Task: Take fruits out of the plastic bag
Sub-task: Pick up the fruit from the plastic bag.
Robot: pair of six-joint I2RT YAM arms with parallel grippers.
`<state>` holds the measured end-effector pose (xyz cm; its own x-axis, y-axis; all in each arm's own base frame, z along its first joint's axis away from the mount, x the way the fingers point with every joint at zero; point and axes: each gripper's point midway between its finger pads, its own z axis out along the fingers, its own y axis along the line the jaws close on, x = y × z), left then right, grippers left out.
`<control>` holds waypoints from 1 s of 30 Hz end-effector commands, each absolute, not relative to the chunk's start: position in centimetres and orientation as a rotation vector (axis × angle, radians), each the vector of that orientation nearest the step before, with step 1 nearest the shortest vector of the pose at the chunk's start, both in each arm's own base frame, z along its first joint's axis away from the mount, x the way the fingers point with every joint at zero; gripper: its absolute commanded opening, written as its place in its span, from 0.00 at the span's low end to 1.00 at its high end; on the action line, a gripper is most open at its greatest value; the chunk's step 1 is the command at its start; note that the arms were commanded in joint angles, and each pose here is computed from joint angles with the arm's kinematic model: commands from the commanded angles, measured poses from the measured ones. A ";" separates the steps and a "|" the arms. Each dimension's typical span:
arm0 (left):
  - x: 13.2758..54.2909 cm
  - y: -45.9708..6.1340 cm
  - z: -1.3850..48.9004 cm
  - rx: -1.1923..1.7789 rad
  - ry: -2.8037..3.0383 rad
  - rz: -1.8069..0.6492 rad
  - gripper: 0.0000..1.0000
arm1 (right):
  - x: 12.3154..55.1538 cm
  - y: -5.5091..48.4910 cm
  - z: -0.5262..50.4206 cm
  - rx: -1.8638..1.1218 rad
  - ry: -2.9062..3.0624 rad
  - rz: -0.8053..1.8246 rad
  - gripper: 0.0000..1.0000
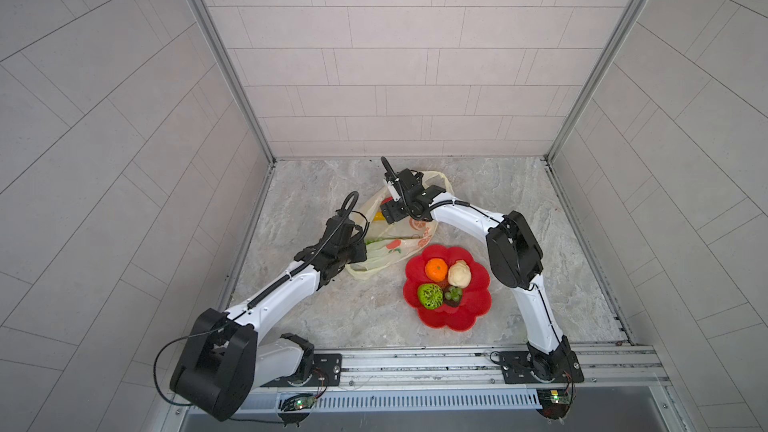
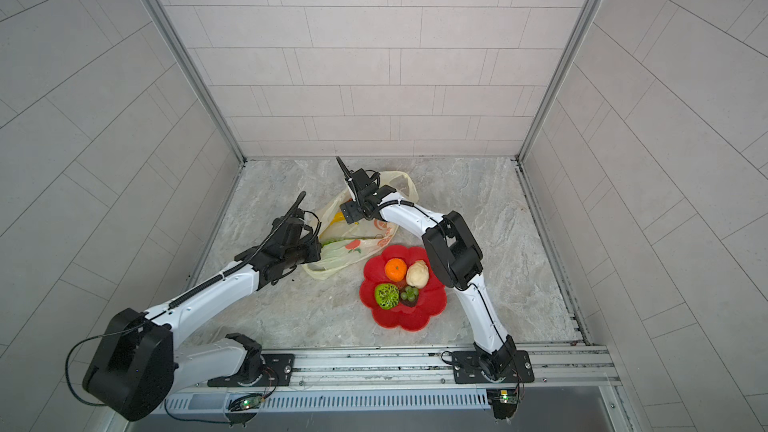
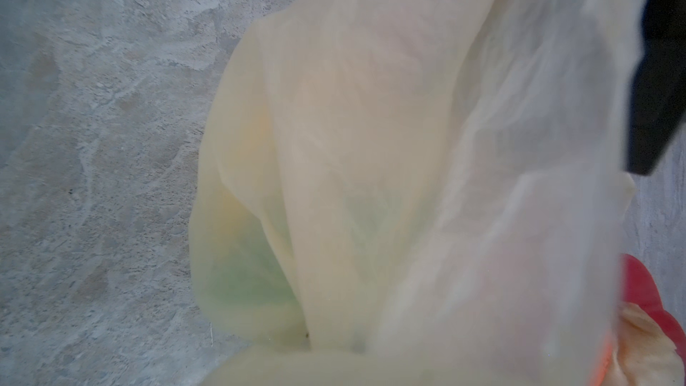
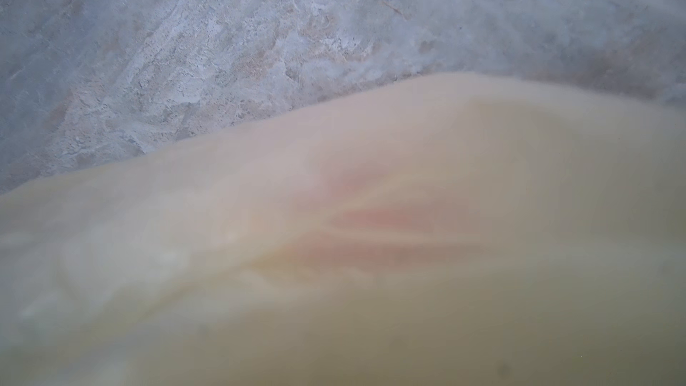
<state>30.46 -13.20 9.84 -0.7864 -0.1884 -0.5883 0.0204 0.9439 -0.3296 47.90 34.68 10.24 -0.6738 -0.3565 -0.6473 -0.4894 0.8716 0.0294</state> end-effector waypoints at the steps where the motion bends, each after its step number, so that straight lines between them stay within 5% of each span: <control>1: 30.5 -13.0 9.9 -0.130 2.434 -0.428 0.12 | 48.9 34.7 9.7 -0.634 2.386 0.254 0.84; 30: 30.5 -12.9 9.6 -0.133 2.439 -0.418 0.12 | 51.2 36.3 6.0 -0.676 2.454 0.242 0.75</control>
